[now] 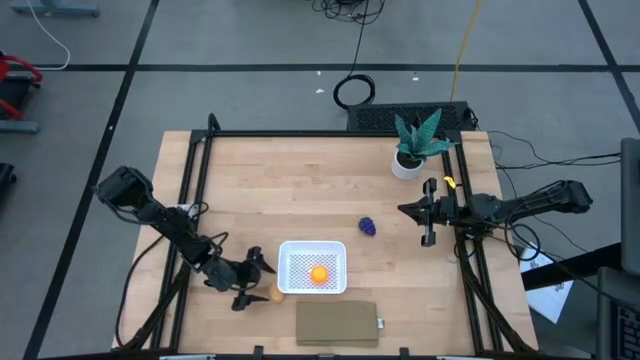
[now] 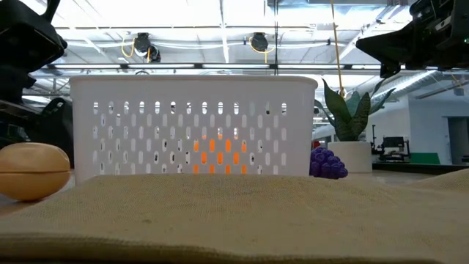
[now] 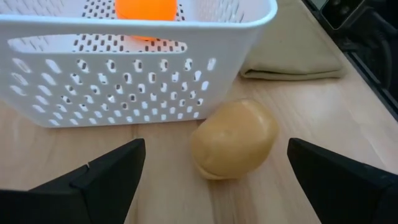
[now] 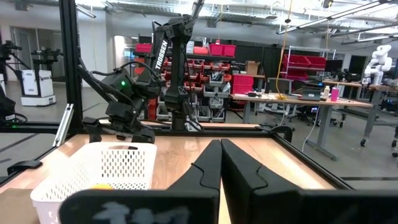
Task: Pick and placing Produce into tupperware
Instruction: Put the potato into the basket
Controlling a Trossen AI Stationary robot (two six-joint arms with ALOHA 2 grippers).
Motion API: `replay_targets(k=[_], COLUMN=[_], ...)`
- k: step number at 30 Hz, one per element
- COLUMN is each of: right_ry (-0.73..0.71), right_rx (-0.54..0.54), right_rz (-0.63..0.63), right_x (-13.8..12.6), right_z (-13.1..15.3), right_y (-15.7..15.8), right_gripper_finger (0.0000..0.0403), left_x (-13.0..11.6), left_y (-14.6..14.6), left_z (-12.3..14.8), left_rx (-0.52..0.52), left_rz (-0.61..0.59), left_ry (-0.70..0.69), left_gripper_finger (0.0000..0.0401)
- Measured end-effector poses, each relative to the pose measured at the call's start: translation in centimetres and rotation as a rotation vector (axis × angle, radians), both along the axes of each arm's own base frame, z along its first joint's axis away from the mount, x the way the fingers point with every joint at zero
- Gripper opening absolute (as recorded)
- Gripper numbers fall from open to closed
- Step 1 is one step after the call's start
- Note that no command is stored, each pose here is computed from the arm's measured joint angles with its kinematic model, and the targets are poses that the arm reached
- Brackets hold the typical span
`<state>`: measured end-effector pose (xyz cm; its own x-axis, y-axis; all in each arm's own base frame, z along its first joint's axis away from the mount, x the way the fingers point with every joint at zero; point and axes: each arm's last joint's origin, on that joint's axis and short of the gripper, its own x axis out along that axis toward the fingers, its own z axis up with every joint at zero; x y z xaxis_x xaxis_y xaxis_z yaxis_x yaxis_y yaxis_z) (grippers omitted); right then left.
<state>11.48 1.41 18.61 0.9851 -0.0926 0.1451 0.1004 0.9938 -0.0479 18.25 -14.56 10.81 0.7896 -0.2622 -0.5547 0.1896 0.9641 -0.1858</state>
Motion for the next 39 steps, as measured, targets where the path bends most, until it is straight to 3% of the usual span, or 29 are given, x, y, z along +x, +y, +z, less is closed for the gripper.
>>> replay_targets(k=[8, 22, 39], right_ry=[0.0, 0.0, 0.002], right_rx=[-0.001, 0.0, 0.0], right_rz=[-0.001, 0.0, 0.0], right_x=[0.0, 0.0, 0.0], right_z=[0.0, 0.0, 0.0], right_y=[0.0, 0.0, 0.0], right_gripper_finger=[0.0, 0.0, 0.0], left_x=[0.0, 0.3, 2.8], left_y=[-0.1, -0.1, -1.4], left_z=[0.1, -0.6, -2.1], left_rx=[0.013, 0.04, 0.102], left_rz=[-0.059, -0.03, -0.06], left_ry=[-0.011, -0.013, 0.015], left_gripper_finger=[0.0397, 0.0397, 0.0397])
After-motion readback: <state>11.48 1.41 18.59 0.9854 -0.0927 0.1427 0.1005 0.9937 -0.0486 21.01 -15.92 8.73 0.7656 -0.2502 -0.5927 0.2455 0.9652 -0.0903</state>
